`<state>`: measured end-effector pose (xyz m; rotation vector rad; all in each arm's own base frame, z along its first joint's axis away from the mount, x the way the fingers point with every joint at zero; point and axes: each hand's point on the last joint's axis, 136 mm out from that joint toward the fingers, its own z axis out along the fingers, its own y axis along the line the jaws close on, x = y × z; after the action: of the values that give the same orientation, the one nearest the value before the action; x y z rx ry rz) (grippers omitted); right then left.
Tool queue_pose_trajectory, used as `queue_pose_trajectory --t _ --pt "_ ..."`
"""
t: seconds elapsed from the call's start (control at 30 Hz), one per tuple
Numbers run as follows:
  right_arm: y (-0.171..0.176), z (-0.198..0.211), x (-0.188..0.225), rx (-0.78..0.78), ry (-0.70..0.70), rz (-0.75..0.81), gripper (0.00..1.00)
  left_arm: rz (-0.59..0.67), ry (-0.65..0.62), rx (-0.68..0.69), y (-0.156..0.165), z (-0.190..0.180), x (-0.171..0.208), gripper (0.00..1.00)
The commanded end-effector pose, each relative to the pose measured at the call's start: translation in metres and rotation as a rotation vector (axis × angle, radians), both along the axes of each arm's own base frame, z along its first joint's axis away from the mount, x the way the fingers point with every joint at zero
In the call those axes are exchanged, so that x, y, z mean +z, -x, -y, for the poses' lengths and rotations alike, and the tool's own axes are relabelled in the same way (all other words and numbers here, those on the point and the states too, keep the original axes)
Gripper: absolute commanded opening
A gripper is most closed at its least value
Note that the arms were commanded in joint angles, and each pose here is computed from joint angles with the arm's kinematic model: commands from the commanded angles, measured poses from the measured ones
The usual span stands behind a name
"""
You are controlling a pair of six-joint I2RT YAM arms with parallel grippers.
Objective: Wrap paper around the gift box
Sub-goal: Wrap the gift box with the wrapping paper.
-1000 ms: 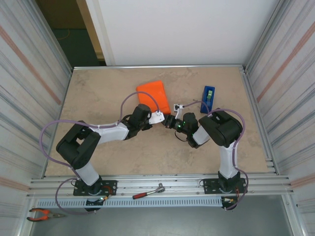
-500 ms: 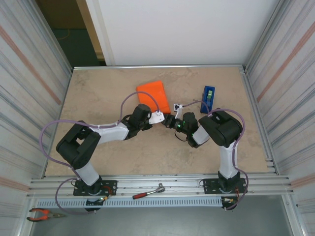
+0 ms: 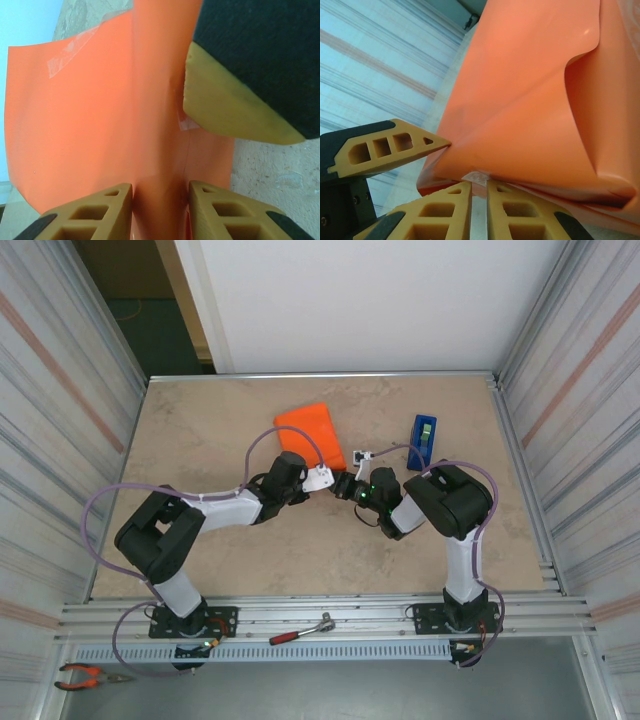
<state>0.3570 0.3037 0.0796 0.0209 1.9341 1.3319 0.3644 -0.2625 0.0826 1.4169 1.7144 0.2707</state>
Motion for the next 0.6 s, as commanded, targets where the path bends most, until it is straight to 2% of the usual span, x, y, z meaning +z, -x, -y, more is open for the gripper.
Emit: queue_pose_trajectory --t 0.0,0.57 --pt "-0.0033 -0.0039 0.0119 -0.002 -0.021 0.017 0.16 -0.099 -0.068 0.018 0.0155 -0.0129 -0.0352 0.34" --pt "-0.0007 -0.0021 0.0161 -0.005 -0.015 0.019 0.21 -0.104 -0.069 0.020 0.0156 -0.0130 -0.0372 0.33"
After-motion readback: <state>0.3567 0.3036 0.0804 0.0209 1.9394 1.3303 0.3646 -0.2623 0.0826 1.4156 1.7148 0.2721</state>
